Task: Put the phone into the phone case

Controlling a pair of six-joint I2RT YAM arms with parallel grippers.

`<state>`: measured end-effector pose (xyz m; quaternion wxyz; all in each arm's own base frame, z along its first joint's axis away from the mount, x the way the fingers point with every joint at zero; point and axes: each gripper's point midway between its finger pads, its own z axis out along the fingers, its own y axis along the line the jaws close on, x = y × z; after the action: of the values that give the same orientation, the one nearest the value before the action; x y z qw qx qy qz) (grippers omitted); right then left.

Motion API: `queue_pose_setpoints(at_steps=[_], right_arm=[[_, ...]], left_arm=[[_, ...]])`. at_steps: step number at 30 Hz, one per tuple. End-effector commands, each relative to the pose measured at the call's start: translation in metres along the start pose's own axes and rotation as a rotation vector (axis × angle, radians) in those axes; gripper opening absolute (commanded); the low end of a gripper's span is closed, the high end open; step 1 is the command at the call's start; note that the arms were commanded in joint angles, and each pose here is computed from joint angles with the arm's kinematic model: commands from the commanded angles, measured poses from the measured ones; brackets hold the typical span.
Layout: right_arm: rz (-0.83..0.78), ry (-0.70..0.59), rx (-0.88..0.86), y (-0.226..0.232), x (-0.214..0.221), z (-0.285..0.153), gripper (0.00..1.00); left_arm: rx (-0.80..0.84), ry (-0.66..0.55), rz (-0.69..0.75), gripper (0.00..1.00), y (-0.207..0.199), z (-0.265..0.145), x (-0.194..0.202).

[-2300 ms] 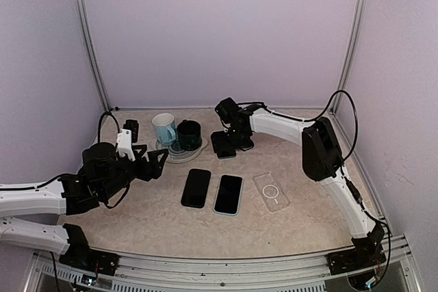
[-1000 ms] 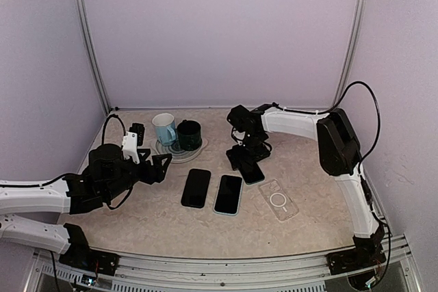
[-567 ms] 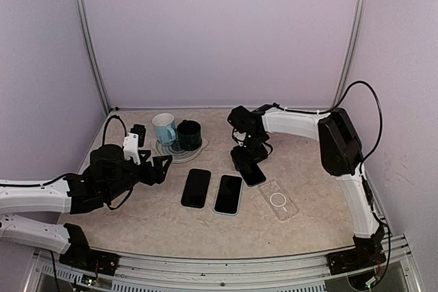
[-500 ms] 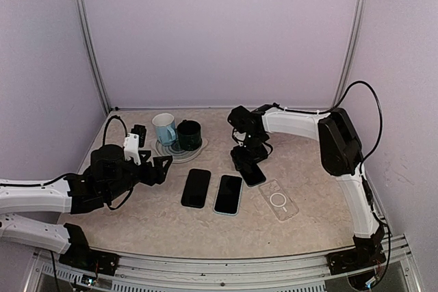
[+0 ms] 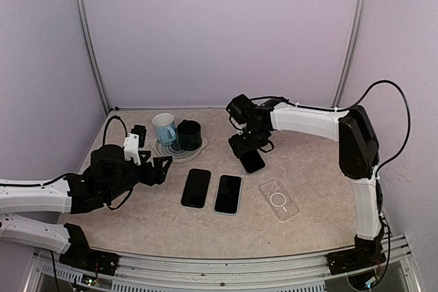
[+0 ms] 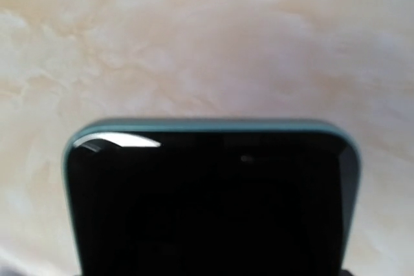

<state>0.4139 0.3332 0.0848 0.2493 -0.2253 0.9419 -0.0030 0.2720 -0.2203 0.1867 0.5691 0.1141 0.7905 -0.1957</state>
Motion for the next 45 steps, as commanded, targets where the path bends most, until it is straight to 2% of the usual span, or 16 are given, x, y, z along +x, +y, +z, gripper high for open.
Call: queue_pose_setpoints(at_steps=[1, 9, 18, 24, 30, 37, 45], right_arm=[[0.033, -0.194, 0.044, -0.019, -0.018, -0.068, 0.46], [0.057, -0.203, 0.023, -0.021, 0.045, -0.097, 0.44], [0.082, -0.046, -0.003, -0.022, 0.125, -0.075, 0.44], [0.078, -0.011, 0.027, -0.028, 0.142, -0.064, 0.44], [0.141, 0.040, -0.006, -0.019, 0.160, -0.058, 0.44], [0.117, 0.102, -0.017, -0.015, 0.182, -0.046, 0.44], [0.097, 0.113, -0.005, -0.016, 0.185, -0.038, 0.47]], left_arm=[[0.018, -0.017, -0.024, 0.84, -0.003, -0.001, -0.010], [0.053, -0.006, -0.035, 0.83, -0.014, 0.005, -0.010], [0.075, 0.001, -0.035, 0.83, -0.024, 0.005, -0.009], [0.085, 0.002, -0.035, 0.83, -0.029, 0.005, -0.008], [0.079, 0.006, -0.024, 0.83, -0.030, 0.004, -0.007], [0.076, 0.008, -0.018, 0.83, -0.030, 0.005, -0.006], [0.074, 0.014, -0.016, 0.83, -0.030, 0.006, -0.004]])
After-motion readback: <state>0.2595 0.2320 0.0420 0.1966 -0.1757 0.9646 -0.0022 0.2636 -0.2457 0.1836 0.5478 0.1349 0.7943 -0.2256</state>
